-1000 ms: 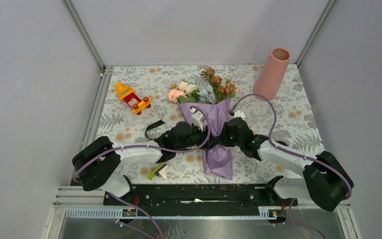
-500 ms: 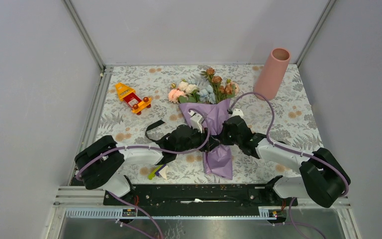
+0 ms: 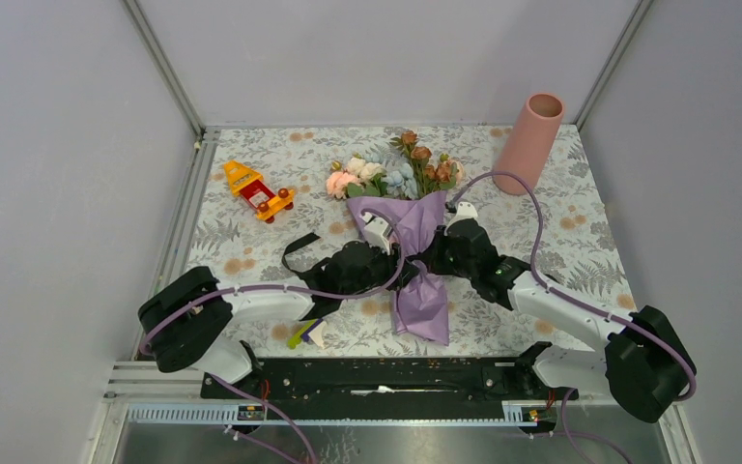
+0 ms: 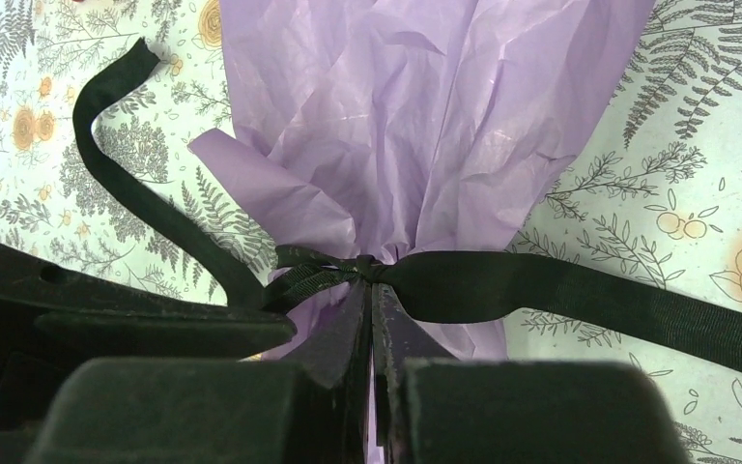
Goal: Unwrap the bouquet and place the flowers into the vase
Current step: Untie the ribbon from the wrapping paper.
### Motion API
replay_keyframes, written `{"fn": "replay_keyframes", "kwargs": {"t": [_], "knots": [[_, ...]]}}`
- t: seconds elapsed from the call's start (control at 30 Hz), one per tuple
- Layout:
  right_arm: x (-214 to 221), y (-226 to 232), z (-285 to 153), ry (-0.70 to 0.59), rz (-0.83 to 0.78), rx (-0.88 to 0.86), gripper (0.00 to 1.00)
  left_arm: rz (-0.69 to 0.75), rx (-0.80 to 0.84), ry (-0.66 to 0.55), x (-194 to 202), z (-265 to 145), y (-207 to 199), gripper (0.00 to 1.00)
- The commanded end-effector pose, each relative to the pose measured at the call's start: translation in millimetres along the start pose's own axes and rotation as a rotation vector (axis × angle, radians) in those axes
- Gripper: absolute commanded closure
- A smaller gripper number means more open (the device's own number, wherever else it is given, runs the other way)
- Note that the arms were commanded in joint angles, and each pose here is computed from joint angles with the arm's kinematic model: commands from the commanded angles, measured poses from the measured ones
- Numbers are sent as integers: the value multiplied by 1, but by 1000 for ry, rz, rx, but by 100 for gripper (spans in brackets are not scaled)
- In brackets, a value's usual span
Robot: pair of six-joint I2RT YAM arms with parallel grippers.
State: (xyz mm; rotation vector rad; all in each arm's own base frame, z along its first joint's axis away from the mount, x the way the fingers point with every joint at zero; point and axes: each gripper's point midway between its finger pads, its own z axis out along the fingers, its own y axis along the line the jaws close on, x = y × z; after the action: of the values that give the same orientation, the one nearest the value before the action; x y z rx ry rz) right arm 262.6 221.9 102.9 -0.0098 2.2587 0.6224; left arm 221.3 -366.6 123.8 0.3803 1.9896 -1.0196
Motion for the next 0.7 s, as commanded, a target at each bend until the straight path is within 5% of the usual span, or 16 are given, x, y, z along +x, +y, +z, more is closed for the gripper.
{"fn": "replay_keyframes", "kwargs": {"t": [0.0, 0.17, 0.67], "knots": [[-24, 22, -11, -46, 15, -75, 100, 53, -48, -91, -31, 8, -1, 65], [-20, 27, -9, -19, 33, -93, 100, 147, -157, -132, -42, 13, 20, 66], [-23, 27, -10, 1, 92, -79, 100, 408, -18, -142, -34, 18, 8, 63]]}}
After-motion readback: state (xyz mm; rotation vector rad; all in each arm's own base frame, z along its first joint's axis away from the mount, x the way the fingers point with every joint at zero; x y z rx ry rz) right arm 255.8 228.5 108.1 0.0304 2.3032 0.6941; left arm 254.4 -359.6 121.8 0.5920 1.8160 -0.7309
